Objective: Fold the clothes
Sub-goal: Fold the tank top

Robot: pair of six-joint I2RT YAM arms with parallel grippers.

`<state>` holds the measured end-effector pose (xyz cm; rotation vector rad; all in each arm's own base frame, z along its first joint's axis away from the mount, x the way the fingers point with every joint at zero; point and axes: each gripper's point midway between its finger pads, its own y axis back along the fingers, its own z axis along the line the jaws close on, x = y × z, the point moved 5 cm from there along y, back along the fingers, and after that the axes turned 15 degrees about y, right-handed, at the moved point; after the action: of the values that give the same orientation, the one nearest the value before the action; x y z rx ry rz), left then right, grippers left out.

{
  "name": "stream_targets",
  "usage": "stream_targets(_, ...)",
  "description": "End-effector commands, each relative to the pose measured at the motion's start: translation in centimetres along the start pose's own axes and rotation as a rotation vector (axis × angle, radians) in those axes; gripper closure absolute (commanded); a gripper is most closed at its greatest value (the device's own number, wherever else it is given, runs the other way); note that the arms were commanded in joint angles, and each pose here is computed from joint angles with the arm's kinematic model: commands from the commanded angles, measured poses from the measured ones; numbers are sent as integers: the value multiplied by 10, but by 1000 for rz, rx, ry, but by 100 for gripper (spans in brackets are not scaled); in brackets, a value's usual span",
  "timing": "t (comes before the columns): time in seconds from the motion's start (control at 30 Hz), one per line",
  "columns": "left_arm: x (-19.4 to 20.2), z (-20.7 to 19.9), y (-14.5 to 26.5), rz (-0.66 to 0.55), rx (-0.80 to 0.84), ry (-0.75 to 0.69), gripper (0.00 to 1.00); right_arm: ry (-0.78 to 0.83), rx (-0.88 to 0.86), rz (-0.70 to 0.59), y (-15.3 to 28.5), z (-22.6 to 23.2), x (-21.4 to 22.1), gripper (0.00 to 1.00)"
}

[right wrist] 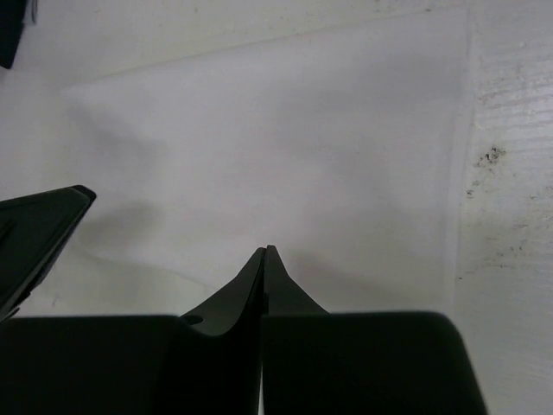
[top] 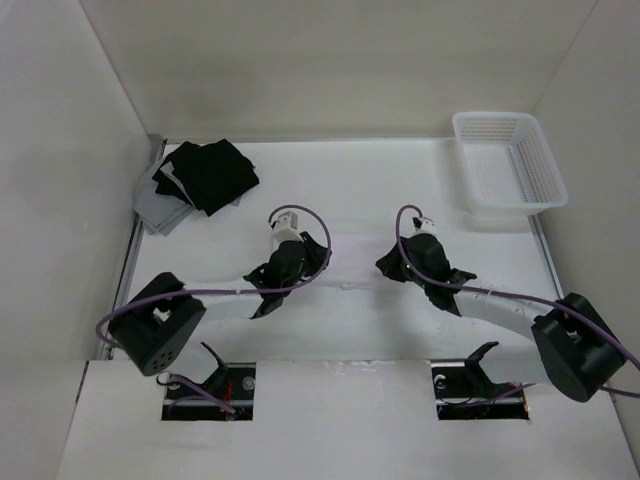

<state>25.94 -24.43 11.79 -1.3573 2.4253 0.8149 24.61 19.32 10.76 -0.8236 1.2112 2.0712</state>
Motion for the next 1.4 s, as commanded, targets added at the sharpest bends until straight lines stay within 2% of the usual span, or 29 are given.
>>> stream_targets(0.0, 6, -15, -14, 9, 75, 61, 80, -40, -44, -98, -6, 6, -14, 100)
stream_targets(0.27, 34, 56, 3, 79, -55, 101, 82, -130, 31, 7, -4, -29, 39, 100)
stream_targets(0.57, 17, 72, 17, 27, -52, 104, 81, -214, 60, 44, 0, -31, 46, 99)
stream_targets(0.63, 6, 75, 18, -5, -57, 112, 81, -209, 34, 0, 8, -27, 38, 93)
stream_targets(0.8, -25, 65, 24, -77, -27, 108, 78, -169, 32, -86, 22, -32, 14, 64)
stream_targets(0.97, -48, 44, 25, -130, 9, 75, 77, -194, 59, -44, 7, -39, 9, 55)
stream_targets(1.2, -53, 34, 24, -138, 36, 69, 76, -259, 54, 3, -14, -43, 21, 57)
stream_targets(1.27, -53, 33, 23, -139, 37, 70, 76, -291, 16, 24, -22, -39, 25, 64)
stream_targets(1.37, -54, 29, 23, -139, 49, 70, 76, -358, -19, 2, -29, -41, 23, 86)
